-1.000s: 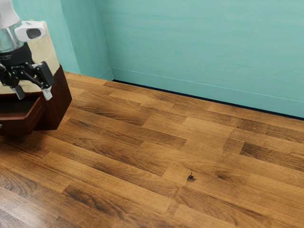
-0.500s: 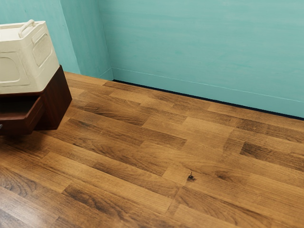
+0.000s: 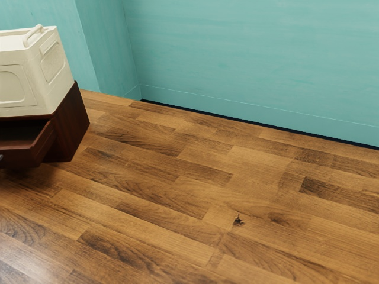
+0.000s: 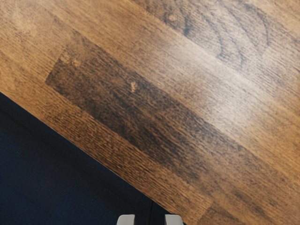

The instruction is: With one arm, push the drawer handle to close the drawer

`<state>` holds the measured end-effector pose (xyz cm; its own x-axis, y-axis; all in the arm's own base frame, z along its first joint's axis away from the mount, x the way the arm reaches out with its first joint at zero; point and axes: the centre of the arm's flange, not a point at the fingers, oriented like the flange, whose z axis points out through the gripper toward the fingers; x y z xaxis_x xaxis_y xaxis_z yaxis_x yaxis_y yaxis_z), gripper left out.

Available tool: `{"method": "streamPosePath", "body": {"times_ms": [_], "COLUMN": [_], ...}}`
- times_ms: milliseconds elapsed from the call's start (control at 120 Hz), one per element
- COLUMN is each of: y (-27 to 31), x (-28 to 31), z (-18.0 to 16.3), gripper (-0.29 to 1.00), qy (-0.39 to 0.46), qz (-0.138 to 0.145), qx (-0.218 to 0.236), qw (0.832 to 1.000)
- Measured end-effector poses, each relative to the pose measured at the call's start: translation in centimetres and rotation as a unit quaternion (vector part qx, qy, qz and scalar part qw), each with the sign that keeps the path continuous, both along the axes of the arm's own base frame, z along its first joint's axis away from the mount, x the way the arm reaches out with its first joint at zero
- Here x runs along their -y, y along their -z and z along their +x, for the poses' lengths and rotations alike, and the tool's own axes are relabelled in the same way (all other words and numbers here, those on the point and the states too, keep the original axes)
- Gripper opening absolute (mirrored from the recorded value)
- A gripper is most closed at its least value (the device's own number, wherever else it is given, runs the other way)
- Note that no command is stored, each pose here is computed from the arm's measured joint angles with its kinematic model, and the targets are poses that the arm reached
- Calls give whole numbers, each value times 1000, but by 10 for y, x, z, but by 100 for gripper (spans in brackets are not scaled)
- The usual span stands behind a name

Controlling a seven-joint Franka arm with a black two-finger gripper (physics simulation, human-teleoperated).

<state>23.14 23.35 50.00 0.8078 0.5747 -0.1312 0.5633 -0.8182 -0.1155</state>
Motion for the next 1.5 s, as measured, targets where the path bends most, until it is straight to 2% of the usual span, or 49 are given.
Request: {"method": "streamPosePath", "body": {"times_ms": [392, 567, 775, 1108, 1500], "y": [40, 44, 52, 78, 99], "x": [-61, -83, -106, -128, -153], "z": [49, 74, 100, 118, 146], "gripper": [-1, 0, 0, 0, 0], "qy": [0, 8, 20, 44, 79], "qz": [9, 27, 33, 27, 40], "qx": [34, 57, 67, 81, 109], "qw": [999, 998, 997, 995, 990]}}
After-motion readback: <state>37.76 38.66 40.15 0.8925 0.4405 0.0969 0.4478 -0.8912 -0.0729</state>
